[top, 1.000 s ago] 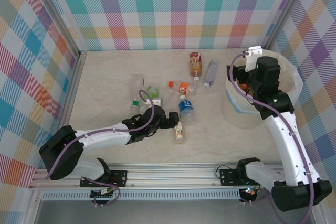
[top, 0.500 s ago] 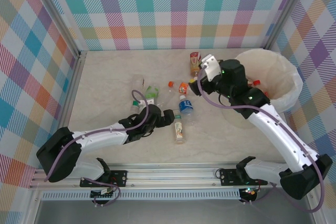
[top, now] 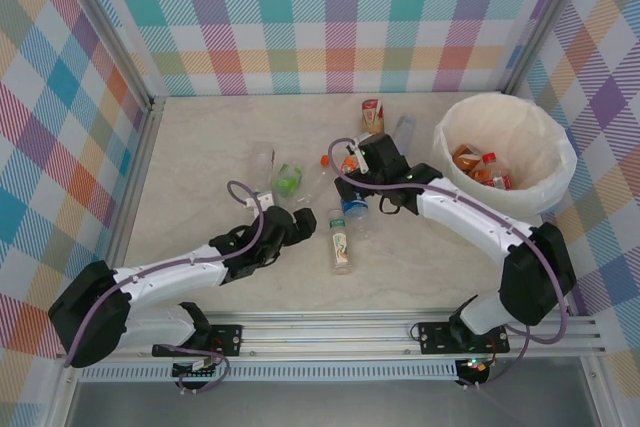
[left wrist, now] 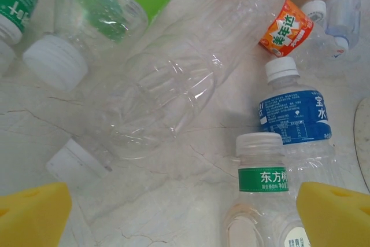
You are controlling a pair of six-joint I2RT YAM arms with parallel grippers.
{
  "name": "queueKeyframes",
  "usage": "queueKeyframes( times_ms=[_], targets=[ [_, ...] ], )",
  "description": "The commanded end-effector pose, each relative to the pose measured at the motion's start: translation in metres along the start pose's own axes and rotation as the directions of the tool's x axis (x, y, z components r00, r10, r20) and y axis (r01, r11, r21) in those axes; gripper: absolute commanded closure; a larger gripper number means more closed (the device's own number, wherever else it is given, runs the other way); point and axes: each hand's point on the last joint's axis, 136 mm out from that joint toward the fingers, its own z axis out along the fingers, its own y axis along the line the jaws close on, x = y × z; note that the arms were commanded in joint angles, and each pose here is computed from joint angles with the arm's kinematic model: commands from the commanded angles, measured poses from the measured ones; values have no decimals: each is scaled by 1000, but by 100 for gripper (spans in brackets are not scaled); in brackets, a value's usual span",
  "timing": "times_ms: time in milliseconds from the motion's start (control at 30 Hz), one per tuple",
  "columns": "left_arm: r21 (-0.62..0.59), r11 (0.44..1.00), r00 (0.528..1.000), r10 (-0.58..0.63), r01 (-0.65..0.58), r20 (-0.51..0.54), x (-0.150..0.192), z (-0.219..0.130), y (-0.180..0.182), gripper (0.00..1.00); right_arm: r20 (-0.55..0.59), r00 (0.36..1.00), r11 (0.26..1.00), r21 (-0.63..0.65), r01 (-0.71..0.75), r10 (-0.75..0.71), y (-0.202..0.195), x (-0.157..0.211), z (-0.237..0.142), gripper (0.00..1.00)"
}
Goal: Put the plastic bottles in the bin
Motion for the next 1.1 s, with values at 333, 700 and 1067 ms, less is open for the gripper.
queueKeyframes(
  times_ms=[333,700,1067],
  targets=[
    [-92,995,997,-27,34,69,-16,-13,30,0,-178,933,950,36,-311,313,17,60,54,10],
    [-135,991,998,21,-12,66,-26,-15,36,0,-265,911,948,106,-299,317,16,89,86,22],
    [-144,989,990,-5,26,142,-34,-12,41,0,-231,926,954,100,-281,297,14,89,89,41]
  ],
)
